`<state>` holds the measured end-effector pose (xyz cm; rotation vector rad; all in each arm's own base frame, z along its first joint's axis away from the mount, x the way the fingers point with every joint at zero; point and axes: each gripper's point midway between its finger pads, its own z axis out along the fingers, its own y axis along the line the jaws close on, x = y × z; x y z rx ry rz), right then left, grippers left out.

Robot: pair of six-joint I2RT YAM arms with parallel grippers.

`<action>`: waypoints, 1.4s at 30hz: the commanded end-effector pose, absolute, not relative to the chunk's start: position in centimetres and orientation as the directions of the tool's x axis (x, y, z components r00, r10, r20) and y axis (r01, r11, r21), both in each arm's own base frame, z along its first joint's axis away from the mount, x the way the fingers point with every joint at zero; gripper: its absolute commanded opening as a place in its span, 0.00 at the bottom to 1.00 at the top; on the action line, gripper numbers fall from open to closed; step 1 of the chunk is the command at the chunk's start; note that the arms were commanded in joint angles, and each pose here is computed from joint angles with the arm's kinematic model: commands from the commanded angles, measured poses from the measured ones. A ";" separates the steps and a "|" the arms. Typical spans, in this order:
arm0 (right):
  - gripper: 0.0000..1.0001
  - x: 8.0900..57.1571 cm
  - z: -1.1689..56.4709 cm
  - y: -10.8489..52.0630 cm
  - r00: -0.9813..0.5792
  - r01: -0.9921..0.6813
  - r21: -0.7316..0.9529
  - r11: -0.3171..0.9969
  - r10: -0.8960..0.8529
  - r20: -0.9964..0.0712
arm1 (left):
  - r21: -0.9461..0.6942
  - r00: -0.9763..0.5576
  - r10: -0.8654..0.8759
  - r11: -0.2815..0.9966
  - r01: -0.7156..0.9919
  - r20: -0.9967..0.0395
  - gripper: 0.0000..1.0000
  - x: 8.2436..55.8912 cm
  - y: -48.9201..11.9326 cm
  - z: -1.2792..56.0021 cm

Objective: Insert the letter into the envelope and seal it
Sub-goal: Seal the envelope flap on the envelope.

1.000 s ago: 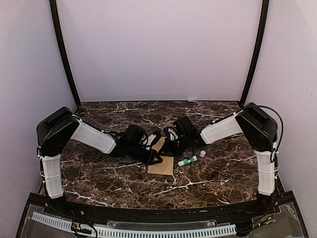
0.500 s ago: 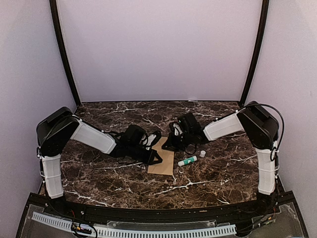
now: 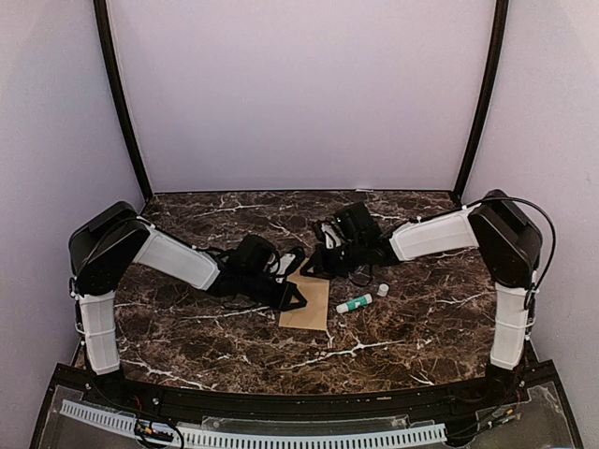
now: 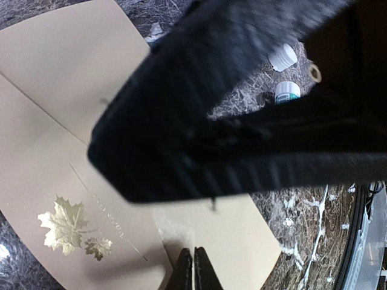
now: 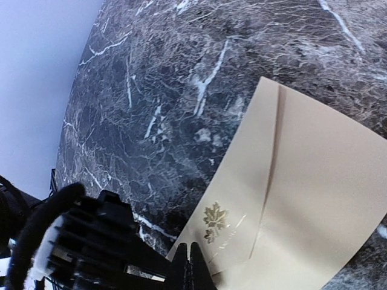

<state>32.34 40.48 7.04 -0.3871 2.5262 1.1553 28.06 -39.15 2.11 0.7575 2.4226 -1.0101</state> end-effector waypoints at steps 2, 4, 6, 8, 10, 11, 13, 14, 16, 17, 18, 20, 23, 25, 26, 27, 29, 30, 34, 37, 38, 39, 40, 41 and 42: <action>0.00 30.6 6.4 41.0 -0.914 -0.375 0.676 0.634 -0.129 -0.386 | -0.483 -0.809 0.383 0.659 0.577 -0.445 0.04 26.5 -37.0 -0.9; 0.00 30.3 5.3 40.8 -0.923 -0.353 0.679 0.643 -0.121 -0.365 | -0.483 -0.809 0.382 0.659 0.577 -0.446 0.04 26.6 -37.0 -0.8; 0.00 30.3 4.4 40.7 -0.930 -0.337 0.677 0.654 -0.121 -0.347 | -0.483 -0.808 0.383 0.657 0.579 -0.447 0.04 26.5 -37.1 -0.8; 0.00 30.4 3.6 40.6 -0.935 -0.326 0.663 0.675 -0.123 -0.334 | -0.483 -0.807 0.382 0.656 0.580 -0.449 0.04 26.6 -37.0 -0.7; 0.00 30.5 2.9 40.3 -0.936 -0.318 0.639 0.701 -0.126 -0.327 | -0.483 -0.807 0.382 0.656 0.580 -0.450 0.04 26.6 -37.1 -0.6; 0.00 30.7 2.6 40.2 -0.936 -0.317 0.628 0.711 -0.128 -0.327 | -0.483 -0.807 0.382 0.656 0.580 -0.451 0.04 26.6 -37.0 -0.6; 0.00 30.7 1.9 39.5 -0.940 -0.306 0.594 0.744 -0.135 -0.315 | -0.482 -0.806 0.381 0.656 0.580 -0.453 0.03 26.6 -37.1 -0.5; 0.00 30.7 1.4 39.1 -0.942 -0.299 0.576 0.761 -0.138 -0.306 | -0.482 -0.806 0.379 0.656 0.581 -0.454 0.04 26.6 -37.1 -0.5; 0.00 30.5 0.5 38.5 -0.947 -0.286 0.543 0.789 -0.144 -0.289 | -0.482 -0.806 0.378 0.656 0.581 -0.456 0.04 26.7 -37.1 -0.4; 0.00 30.4 -0.1 38.2 -0.950 -0.278 0.532 0.800 -0.147 -0.275 | -0.483 -0.805 0.377 0.655 0.581 -0.458 0.04 26.7 -37.1 -0.3; 0.00 30.3 -0.4 38.0 -0.952 -0.272 0.525 0.806 -0.146 -0.269 | -0.483 -0.804 0.375 0.655 0.582 -0.461 0.04 26.7 -37.1 -0.2; 0.00 30.1 -0.8 37.7 -0.955 -0.261 0.522 0.812 -0.140 -0.260 | -0.484 -0.801 0.370 0.651 0.585 -0.470 0.04 26.9 -37.3 0.4; 0.00 30.0 -1.0 37.6 -0.958 -0.252 0.524 0.814 -0.131 -0.257 | -0.486 -0.791 0.358 0.641 0.595 -0.496 0.10 27.3 -37.7 2.0; 0.00 30.0 -0.9 37.7 -0.958 -0.250 0.530 0.810 -0.127 -0.257 | -0.487 -0.783 0.347 0.633 0.602 -0.517 0.15 27.6 -38.0 3.2; 0.00 30.0 -0.8 37.7 -0.958 -0.249 0.533 0.808 -0.125 -0.258 | -0.489 -0.782 0.343 0.630 0.603 -0.521 0.19 27.7 -38.0 3.5; 0.00 30.1 -0.8 37.8 -0.958 -0.250 0.534 0.808 -0.125 -0.258 | -0.493 -0.779 0.337 0.625 0.606 -0.529 0.21 27.6 -38.1 4.1; 0.00 30.1 -0.8 37.9 -0.958 -0.250 0.537 0.805 -0.126 -0.258 | -0.502 -0.779 0.332 0.617 0.606 -0.532 0.24 27.4 -38.1 4.7; 0.00 30.1 -0.8 37.9 -0.958 -0.250 0.537 0.806 -0.125 -0.258 | -0.504 -0.781 0.334 0.617 0.605 -0.528 0.24 27.2 -37.9 4.5; 0.00 30.1 -0.8 38.0 -0.958 -0.250 0.539 0.804 -0.125 -0.258 | -0.499 -0.777 0.330 0.618 0.607 -0.536 0.24 26.7 -37.2 4.7; 0.00 30.2 -0.7 38.0 -0.957 -0.250 0.542 0.802 -0.122 -0.262 | -0.501 -0.784 0.336 0.623 0.600 -0.522 0.19 26.3 -36.9 4.1; 0.00 30.2 -0.6 38.1 -0.957 -0.250 0.545 0.800 -0.121 -0.262 | -0.505 -0.789 0.340 0.623 0.597 -0.512 0.18 26.1 -36.8 3.7; 0.00 30.3 -0.5 38.2 -0.957 -0.252 0.549 0.797 -0.120 -0.265 | -0.510 -0.793 0.340 0.623 0.593 -0.506 0.16 25.9 -36.8 3.4; 0.00 30.3 -0.4 38.3 -0.956 -0.254 0.555 0.792 -0.120 -0.267 | -0.516 -0.796 0.343 0.620 0.591 -0.499 0.15 25.8 -36.8 3.2; 0.00 30.3 -0.1 38.5 -0.956 -0.258 0.565 0.784 -0.120 -0.269 | -0.518 -0.797 0.345 0.619 0.590 -0.495 0.12 25.6 -36.7 2.9; 0.00 30.3 0.3 38.8 -0.954 -0.263 0.578 0.773 -0.120 -0.274 | -0.517 -0.800 0.349 0.622 0.588 -0.488 0.11 25.5 -36.6 2.5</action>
